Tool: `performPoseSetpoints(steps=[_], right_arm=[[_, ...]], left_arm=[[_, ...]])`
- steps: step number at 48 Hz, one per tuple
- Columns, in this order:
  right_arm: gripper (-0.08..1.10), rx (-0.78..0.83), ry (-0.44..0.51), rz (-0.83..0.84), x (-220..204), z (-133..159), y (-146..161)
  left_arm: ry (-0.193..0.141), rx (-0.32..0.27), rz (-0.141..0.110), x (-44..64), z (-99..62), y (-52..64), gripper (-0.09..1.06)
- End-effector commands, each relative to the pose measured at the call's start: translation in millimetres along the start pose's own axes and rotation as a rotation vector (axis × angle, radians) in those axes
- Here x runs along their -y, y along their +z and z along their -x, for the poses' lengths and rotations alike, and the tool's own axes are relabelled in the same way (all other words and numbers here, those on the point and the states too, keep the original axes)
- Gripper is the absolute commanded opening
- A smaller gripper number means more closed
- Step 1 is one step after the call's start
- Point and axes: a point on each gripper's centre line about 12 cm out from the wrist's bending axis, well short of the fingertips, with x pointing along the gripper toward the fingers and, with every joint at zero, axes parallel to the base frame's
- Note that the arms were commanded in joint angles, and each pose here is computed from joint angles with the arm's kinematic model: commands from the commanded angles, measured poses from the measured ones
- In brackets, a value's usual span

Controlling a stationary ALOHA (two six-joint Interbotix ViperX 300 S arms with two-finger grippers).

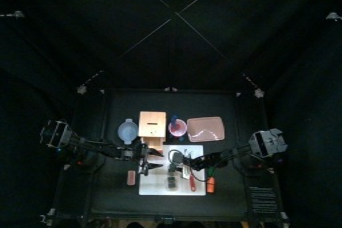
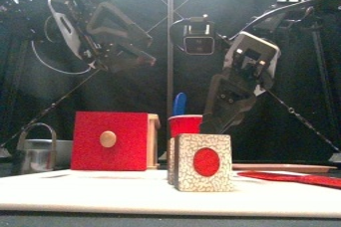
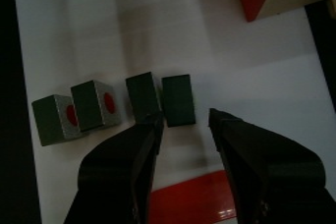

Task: Place sushi on board then cut the sushi with the knife then place the pieces on the plate
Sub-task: Place the 4 sushi pieces on the plate

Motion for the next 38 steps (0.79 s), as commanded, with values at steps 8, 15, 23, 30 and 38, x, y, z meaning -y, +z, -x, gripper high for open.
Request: performPoseSetpoints(steps=[8,15,23,30,38], right_arm=[[0.78,0.015,0.002,0.010,-1,-2,7],[0.73,0.010,0.002,0.008,-1,-5,6],[0.63,0.009,0.001,0.005,-1,-5,6],[0.60,0.025,-0.004,0.003,-1,1,11],[0.60,0.034,-0.083,-0.005,10,19,18]], left_arm=[[0.006,0.026,0.013,-0.1,0.9,6.6,0.85],[0.012,0.021,0.020,-1.4,1.6,5.0,0.85],[0.012,0.021,0.021,-1.0,2.6,4.8,0.85],[0.014,0.018,0.023,-1.3,2.6,3.7,0.85],[0.015,0.018,0.024,-1.5,3.1,3.7,0.85]])
